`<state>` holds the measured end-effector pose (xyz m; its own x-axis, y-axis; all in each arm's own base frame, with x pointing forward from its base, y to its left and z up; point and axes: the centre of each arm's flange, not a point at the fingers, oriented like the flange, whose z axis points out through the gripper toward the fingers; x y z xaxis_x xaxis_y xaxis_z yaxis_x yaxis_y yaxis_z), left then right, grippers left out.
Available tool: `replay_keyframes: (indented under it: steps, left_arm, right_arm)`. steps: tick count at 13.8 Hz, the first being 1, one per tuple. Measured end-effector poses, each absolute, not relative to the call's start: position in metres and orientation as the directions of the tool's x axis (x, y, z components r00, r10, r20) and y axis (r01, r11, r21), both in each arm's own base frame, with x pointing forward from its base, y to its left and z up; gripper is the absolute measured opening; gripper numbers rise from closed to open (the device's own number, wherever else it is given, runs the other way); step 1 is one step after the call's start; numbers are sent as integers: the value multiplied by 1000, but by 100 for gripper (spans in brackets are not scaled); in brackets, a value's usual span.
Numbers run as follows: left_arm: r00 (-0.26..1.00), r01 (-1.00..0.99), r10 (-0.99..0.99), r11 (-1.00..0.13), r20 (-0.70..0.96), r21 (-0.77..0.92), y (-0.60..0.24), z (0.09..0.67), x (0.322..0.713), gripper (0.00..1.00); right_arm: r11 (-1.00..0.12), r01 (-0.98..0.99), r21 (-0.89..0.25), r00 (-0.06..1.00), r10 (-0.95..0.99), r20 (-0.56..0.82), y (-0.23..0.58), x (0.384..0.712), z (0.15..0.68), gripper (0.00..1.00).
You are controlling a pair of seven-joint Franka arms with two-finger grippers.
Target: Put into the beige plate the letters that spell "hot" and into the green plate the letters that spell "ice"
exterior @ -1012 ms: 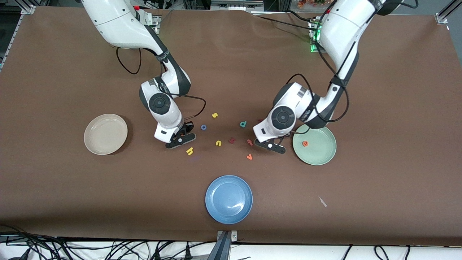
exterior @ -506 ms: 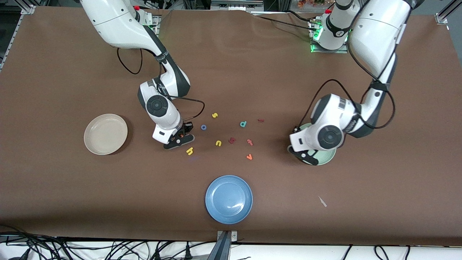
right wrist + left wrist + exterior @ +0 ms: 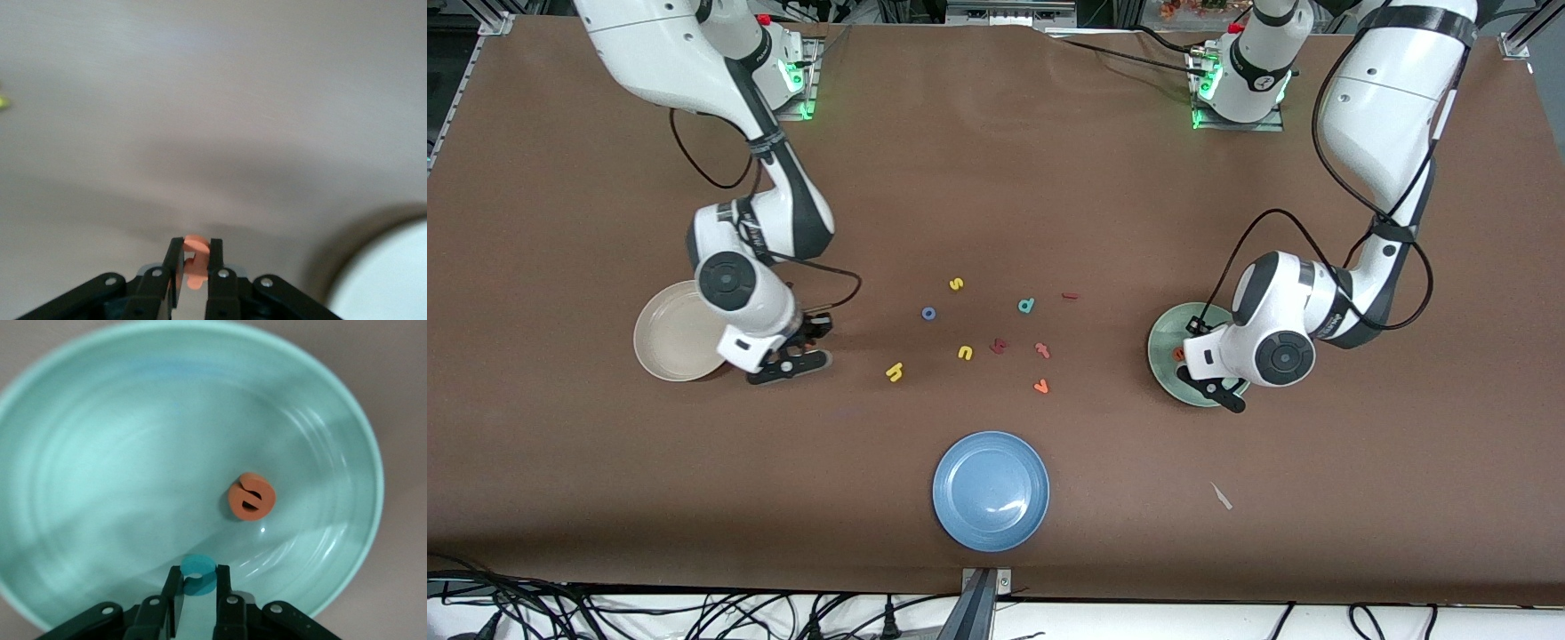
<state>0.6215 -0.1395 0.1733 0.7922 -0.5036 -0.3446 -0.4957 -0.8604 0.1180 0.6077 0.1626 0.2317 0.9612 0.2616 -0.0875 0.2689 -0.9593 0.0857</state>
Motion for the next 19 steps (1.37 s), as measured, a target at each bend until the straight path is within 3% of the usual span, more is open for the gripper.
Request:
replay_keyframes:
  steps: [3,7,10,12,18,19]
  left_arm:
    - [791,-497,-505,-859,-344,118,-140,172,619,26]
    - [791,-503,-511,-856,-337,118,-144,181,621,65]
    - [808,-492,-498,-864,-314,107,-177,223,618,98]
    - [833,-458,-465,-883,-301,97,-220,243,606,100]
    - [826,-483,-483,-872,-292,76,-324,249,561,100]
    - [836,-467,-465,-882,-291,67,-333,248,557,100]
  right_arm:
    - [-972,203,116,976,192,-100,102,604,241,18]
    - [-983,108,149,989,91,-116,38,600,238,18]
    - [-989,25,143,992,7,-125,-8,595,229,18]
    - [-991,-2,134,992,-19,-125,-19,595,227,33]
    - [-995,-15,103,989,-30,-145,-5,607,244,95]
    - [-996,-68,66,987,-77,-144,3,609,247,100]
